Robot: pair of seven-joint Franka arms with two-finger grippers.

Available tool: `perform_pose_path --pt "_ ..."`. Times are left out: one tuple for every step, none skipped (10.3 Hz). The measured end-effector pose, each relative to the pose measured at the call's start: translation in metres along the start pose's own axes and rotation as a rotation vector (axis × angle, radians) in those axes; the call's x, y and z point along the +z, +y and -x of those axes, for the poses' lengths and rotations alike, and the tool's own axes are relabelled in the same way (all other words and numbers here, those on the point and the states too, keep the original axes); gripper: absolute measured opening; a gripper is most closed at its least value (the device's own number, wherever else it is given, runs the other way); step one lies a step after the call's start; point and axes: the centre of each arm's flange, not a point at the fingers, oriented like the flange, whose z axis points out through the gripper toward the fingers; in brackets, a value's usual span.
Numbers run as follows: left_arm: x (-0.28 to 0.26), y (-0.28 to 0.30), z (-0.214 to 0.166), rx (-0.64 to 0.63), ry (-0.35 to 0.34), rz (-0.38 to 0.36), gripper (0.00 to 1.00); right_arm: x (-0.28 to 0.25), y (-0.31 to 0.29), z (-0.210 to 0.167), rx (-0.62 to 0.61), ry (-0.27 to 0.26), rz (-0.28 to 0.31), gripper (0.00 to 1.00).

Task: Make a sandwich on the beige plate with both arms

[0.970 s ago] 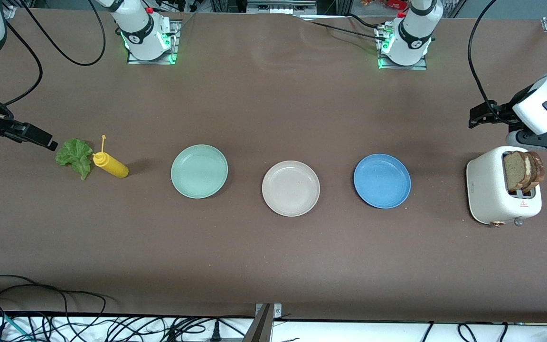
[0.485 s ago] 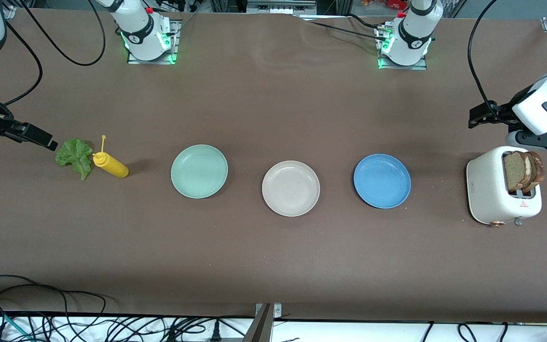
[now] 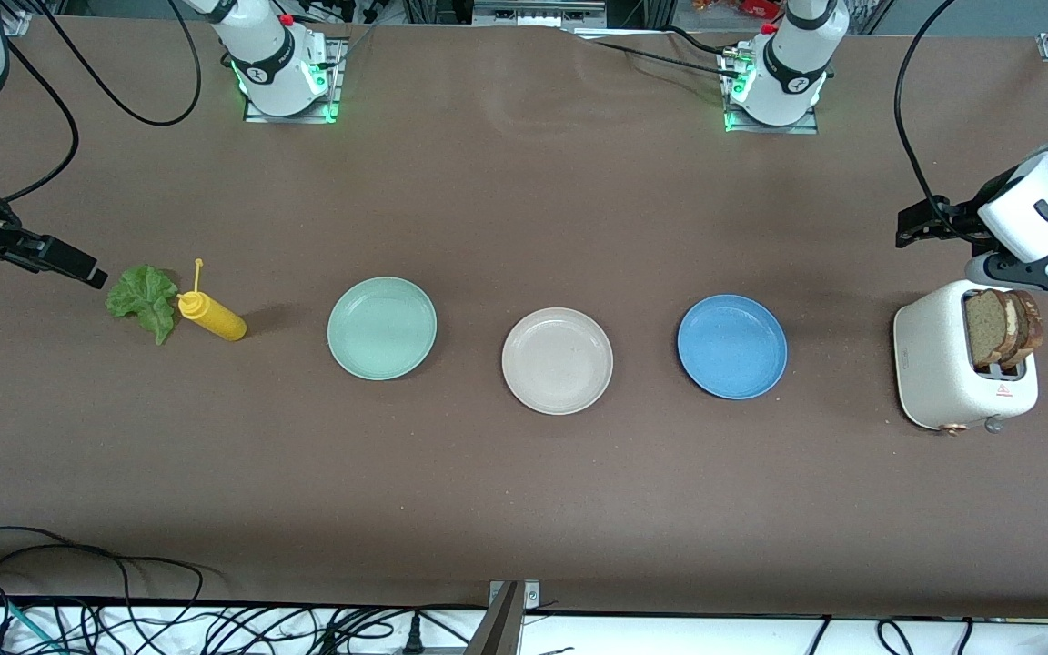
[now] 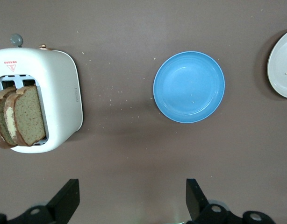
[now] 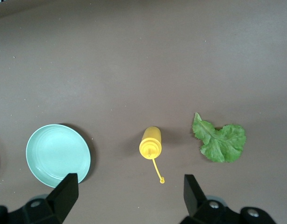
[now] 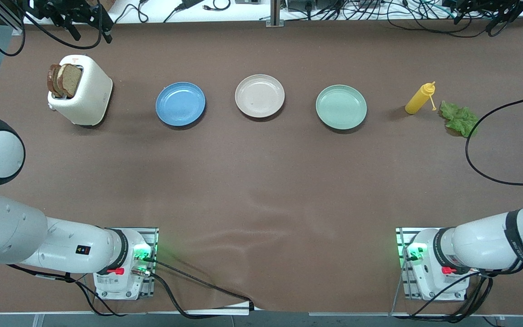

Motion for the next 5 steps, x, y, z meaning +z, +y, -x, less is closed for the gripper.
perform_pose_path --pt "0.0000 0.0000 0.0000 0.000 0.000 0.000 1.00 0.0002 0.0000 0.0001 0.000 0.000 0.000 1.00" --pt "0.0000 0.0000 0.0000 0.000 0.000 0.000 1.00 0.0010 0.0001 0.0002 0.000 -0.002 0.000 1.00" --pt "0.0000 0.0000 0.0000 0.000 0.000 0.000 1.00 0.0020 0.0003 0.0004 0.000 -0.004 0.001 1.00" --pt "0.0000 0.0000 0.0000 0.000 0.000 0.000 1.00 0.0027 0.0004 0.0006 0.001 -0.006 0.001 1.00" --pt "0.0000 0.0000 0.0000 0.000 0.000 0.000 1.00 0.0031 0.0004 0.0007 0.001 -0.006 0.001 1.00"
